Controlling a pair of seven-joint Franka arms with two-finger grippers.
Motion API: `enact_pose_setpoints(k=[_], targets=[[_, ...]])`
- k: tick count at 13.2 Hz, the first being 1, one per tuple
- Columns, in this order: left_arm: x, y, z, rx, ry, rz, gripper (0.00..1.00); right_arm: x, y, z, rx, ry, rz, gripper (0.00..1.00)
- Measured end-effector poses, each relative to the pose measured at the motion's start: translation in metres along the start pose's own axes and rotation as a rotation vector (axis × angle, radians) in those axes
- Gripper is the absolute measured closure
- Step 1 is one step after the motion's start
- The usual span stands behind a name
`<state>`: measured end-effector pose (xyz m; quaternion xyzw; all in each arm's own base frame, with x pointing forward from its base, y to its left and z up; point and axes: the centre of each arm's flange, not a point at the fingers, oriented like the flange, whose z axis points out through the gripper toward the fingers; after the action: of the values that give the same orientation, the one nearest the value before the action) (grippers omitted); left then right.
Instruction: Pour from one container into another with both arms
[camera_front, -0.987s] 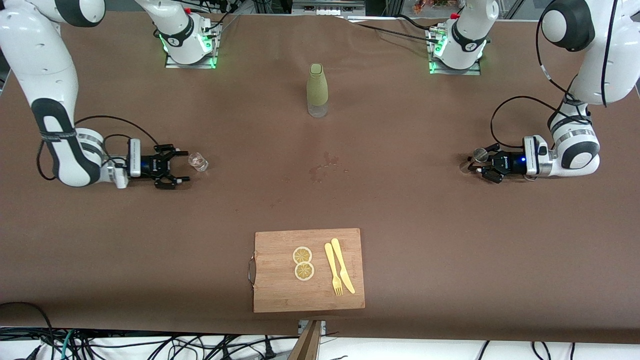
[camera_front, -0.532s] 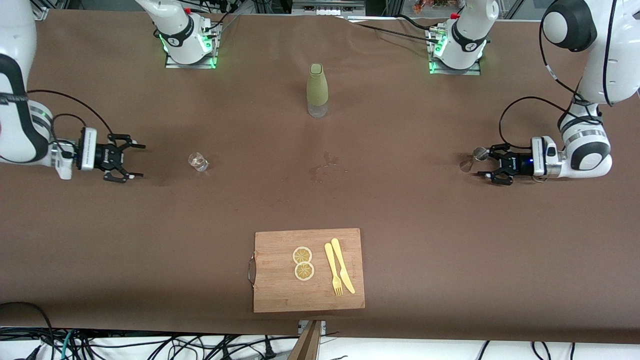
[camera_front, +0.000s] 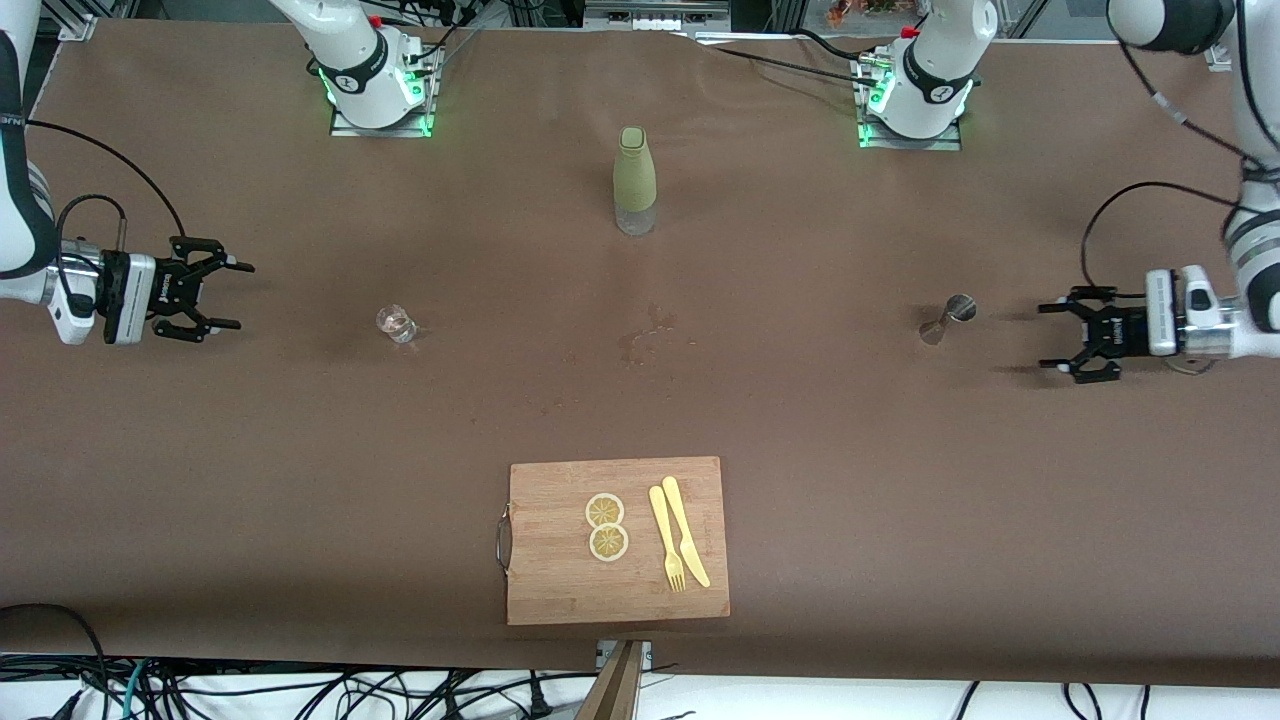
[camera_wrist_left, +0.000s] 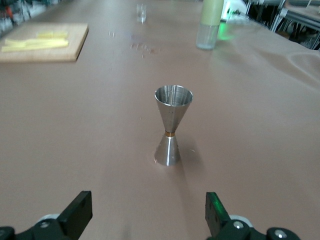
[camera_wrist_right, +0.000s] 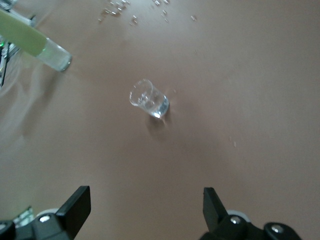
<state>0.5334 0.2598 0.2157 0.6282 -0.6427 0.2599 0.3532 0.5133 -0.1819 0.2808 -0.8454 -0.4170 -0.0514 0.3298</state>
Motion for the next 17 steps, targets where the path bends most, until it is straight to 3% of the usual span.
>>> enact_pose_setpoints(k=[6,11,14,17], targets=[[0.158,-0.001,-0.08,0.054,-0.349,-0.493,0.0,0.01,-0.029,-0.048,-0.142,-0.187,0.375,0.0],[0.303,-0.002,-0.069,0.218,-0.587,-0.836,0.0,0.066,-0.075,-0.099,-0.268,-0.331,0.618,0.0],[0.365,0.009,-0.06,0.35,-0.685,-0.967,0.0,0.13,-0.111,-0.122,-0.382,-0.361,0.704,0.0],[0.396,0.016,-0.053,0.456,-0.7,-1.1,0.0,0.196,-0.166,-0.131,-0.507,-0.38,0.754,0.0]])
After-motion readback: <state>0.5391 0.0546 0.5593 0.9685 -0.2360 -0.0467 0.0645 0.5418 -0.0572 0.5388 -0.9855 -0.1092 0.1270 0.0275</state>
